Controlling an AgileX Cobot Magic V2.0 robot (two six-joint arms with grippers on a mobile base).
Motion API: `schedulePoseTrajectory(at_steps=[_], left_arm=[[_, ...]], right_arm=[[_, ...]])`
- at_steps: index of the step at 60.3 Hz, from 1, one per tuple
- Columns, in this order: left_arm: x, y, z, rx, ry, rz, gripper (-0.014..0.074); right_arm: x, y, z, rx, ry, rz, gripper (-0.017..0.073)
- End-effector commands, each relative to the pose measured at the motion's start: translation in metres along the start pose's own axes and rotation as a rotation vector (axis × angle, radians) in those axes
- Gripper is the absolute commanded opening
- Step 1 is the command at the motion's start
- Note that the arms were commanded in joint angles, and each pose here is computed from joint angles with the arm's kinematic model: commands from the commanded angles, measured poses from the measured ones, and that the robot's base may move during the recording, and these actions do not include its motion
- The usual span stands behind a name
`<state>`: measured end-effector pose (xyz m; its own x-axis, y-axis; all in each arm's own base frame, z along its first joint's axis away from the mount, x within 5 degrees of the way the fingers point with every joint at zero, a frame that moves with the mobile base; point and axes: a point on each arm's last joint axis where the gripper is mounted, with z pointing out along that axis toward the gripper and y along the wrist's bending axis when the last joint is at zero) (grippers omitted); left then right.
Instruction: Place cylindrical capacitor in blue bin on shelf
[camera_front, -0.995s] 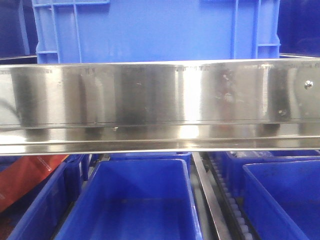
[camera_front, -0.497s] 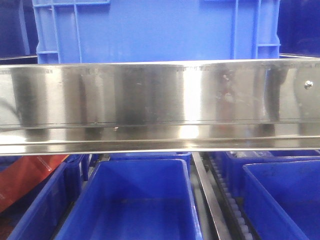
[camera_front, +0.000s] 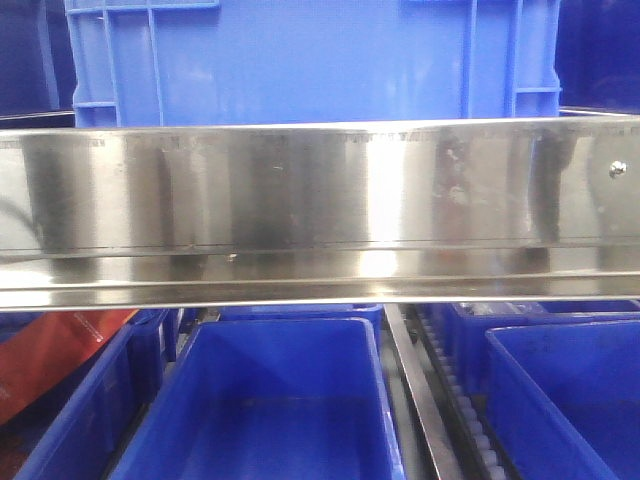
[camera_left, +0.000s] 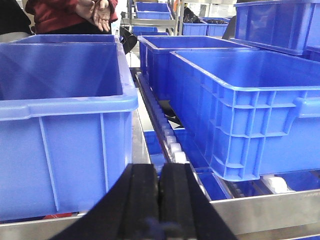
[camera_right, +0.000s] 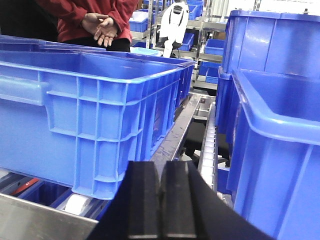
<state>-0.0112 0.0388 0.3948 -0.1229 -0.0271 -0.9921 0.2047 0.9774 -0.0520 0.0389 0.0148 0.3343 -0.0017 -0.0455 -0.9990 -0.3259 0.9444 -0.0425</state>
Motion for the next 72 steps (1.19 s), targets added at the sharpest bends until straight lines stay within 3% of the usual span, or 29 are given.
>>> schedulePoseTrajectory(at_steps=[1,6,13,24,34,40,53,56,59,72], left_arm=[[0.001,-0.003,0.0,0.018,-0.004,-0.028,-0.0111],[0.004,-0.007,0.001,-0.002,-0.003,-0.026,-0.0111],[0.015,-0.017,0.011,-0.059,-0.09,0.025,-0.0111],[0.054,-0.026,0.035,-0.119,-0.169,-0.035,-0.0111],[0.099,-0.026,0.059,-0.149,-0.185,-0.008,-0.0111],[0.124,-0.022,0.074,-0.169,-0.187,-0.021,-0.0111],[0.173,-0.016,0.094,-0.171,-0.193,-0.022,-0.0111],[0.17,-0.017,0.094,-0.162,-0.239,-0.012,-0.0111],[0.176,-0.017,0.095,-0.153,-0.173,-0.012,-0.0111],[0.178,-0.019,0.096,-0.12,-0.15,0.001,-0.0111]], right_arm=[[-0.001,-0.001,0.0,0.013,-0.021,-0.004,-0.016],[-0.001,-0.001,0.0,0.013,-0.021,-0.004,-0.016],[-0.001,-0.001,0.0,0.013,-0.021,-0.004,-0.016],[-0.001,-0.001,0.0,0.013,-0.021,-0.004,-0.016],[-0.001,-0.001,0.0,0.013,-0.021,-0.004,-0.016],[-0.001,-0.001,0.0,0.013,-0.021,-0.004,-0.016],[-0.001,-0.001,0.0,0.013,-0.022,-0.004,-0.016],[-0.001,-0.001,0.0,0.013,-0.022,-0.004,-0.016],[-0.001,-0.001,0.0,0.013,-0.022,-0.004,-0.016],[-0.001,-0.001,0.0,0.013,-0.022,-0.004,-0.016]])
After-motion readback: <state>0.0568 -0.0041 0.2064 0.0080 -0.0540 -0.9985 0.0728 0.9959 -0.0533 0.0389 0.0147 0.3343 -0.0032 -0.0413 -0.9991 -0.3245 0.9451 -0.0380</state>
